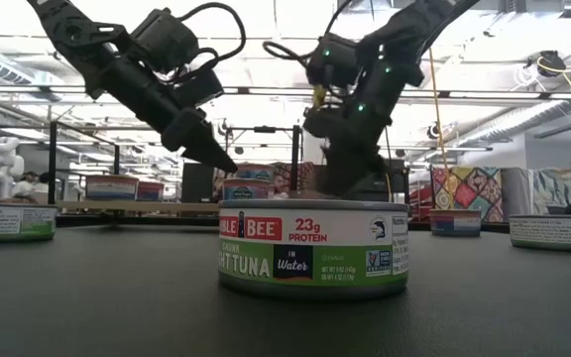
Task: Stack canned seafood by type on shelf
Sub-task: Stack the blue-pink tuna can on top of the other blue-pink tuna cans on the shelf
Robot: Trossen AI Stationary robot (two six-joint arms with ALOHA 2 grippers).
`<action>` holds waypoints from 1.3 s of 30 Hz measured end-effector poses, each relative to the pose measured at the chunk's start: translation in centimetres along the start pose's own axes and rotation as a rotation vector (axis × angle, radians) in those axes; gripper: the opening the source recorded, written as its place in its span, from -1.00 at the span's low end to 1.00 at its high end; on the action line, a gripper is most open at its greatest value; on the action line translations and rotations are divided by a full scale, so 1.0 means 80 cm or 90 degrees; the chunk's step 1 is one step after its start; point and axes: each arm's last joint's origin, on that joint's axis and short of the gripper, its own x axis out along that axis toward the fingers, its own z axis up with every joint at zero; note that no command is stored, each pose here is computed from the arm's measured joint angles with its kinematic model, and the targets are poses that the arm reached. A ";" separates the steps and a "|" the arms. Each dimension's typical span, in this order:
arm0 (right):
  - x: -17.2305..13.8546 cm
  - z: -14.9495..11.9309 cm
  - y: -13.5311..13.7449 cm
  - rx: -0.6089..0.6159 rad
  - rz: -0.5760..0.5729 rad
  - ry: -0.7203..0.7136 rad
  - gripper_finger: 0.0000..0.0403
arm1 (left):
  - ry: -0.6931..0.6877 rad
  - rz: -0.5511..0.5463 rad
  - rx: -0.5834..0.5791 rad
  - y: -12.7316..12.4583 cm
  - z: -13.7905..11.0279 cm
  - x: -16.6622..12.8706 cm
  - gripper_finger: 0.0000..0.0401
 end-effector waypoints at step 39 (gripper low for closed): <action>-0.121 -0.111 0.168 -0.557 0.077 -0.101 -0.63 | -0.212 -0.003 0.059 -0.029 0.053 -0.111 -0.39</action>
